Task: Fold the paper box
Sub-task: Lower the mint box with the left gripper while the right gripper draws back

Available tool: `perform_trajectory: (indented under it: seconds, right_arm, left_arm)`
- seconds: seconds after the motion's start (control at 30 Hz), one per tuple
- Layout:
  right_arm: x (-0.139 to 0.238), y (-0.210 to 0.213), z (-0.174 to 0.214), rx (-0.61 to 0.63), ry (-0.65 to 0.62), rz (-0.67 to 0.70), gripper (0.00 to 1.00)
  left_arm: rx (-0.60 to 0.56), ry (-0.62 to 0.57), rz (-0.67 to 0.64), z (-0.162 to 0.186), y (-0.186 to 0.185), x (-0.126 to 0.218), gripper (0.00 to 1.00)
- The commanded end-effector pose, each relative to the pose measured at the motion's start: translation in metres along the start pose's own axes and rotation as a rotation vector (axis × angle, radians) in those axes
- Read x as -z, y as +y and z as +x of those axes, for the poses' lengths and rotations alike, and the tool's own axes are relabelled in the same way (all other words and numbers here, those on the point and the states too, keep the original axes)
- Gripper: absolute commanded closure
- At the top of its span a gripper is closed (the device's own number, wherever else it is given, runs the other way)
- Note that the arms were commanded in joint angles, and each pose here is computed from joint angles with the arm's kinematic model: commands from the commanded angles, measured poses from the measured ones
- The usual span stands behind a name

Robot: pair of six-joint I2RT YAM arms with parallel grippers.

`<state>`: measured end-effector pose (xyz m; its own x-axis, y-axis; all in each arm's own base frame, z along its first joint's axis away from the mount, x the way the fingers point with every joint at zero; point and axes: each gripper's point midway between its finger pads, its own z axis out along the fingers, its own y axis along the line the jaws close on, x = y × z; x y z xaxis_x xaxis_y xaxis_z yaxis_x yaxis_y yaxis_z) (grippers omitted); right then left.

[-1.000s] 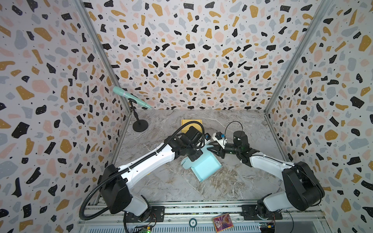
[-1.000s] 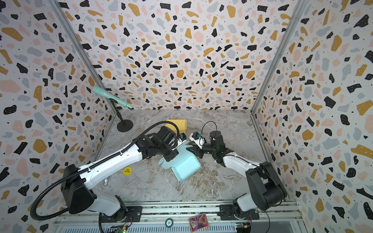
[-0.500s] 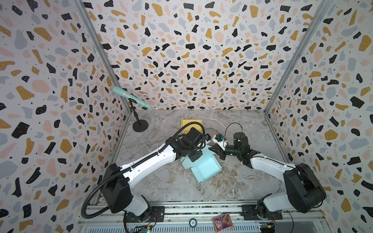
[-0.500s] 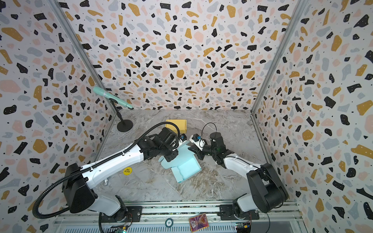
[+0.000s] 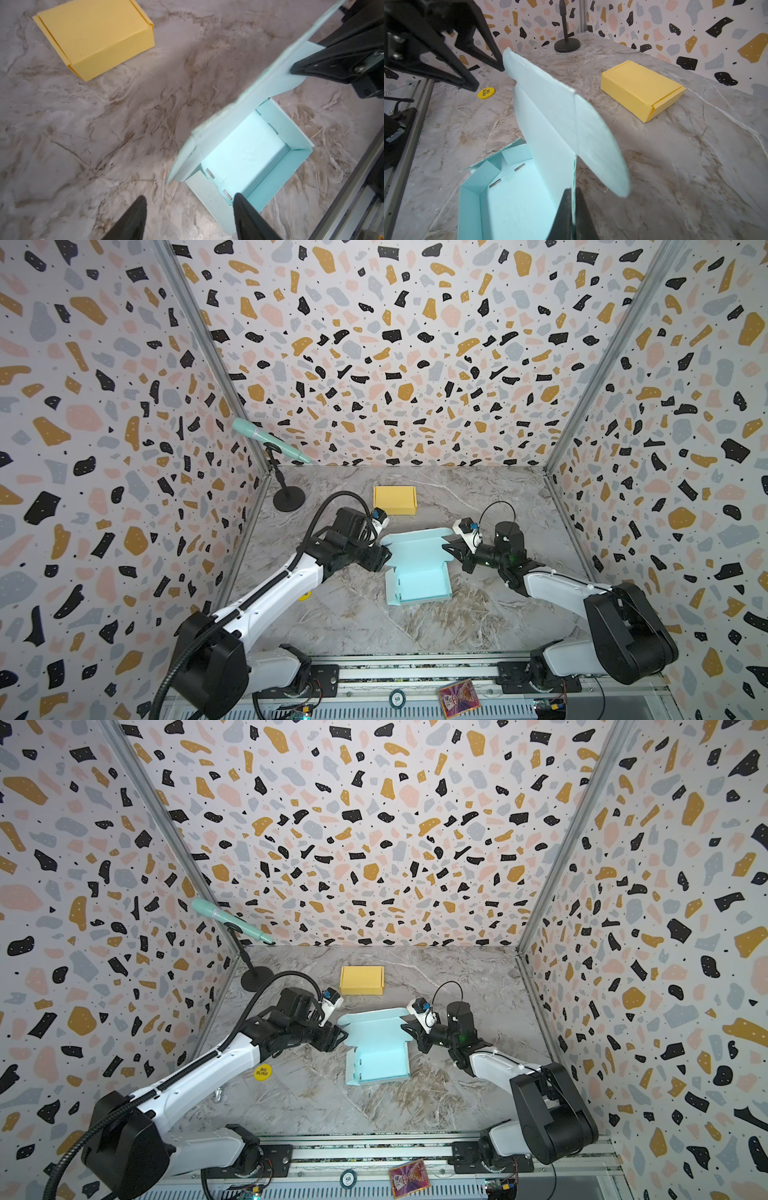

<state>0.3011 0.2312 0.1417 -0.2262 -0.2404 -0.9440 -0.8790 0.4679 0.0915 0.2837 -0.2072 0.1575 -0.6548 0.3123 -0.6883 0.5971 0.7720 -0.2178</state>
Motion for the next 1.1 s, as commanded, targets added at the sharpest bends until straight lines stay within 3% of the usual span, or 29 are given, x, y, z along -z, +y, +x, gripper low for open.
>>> perform_trajectory:
  seconds: [0.0, 0.1, 0.23, 0.4, 0.53, 0.63, 0.87, 1.07]
  right_arm:
    - [0.004, 0.0, -0.019, 0.018, -0.062, -0.001, 0.92]
    - [0.004, -0.002, -0.017, 0.012, -0.058, 0.007, 0.91]
    - [0.003, -0.002, -0.016, 0.007, -0.058, 0.009, 0.88]
    - [0.0, 0.0, -0.015, 0.013, -0.045, 0.02, 0.88]
    - [-0.007, 0.002, -0.015, 0.034, -0.015, 0.045, 0.85]
    - [-0.009, -0.005, -0.018, 0.014, -0.005, 0.083, 0.75]
    - [0.002, -0.017, -0.034, -0.079, -0.028, 0.161, 0.39]
    - [0.017, -0.01, -0.029, -0.245, -0.028, 0.195, 0.31]
  left_arm:
    - [0.165, -0.164, 0.054, -0.021, 0.006, 0.006, 0.31]
    - [0.271, -0.139, 0.061, 0.001, 0.02, -0.001, 0.32]
    - [0.36, -0.09, 0.088, 0.031, 0.024, -0.015, 0.41]
    - [0.414, -0.041, 0.126, 0.059, 0.021, -0.03, 0.49]
    - [0.405, -0.05, 0.104, 0.059, 0.023, -0.027, 0.53]
    - [0.361, -0.087, 0.07, 0.042, 0.025, -0.012, 0.5]
    - [0.148, -0.093, -0.026, -0.003, 0.019, 0.018, 0.22]
    - [-0.09, -0.085, -0.004, -0.05, -0.016, 0.015, 0.13]
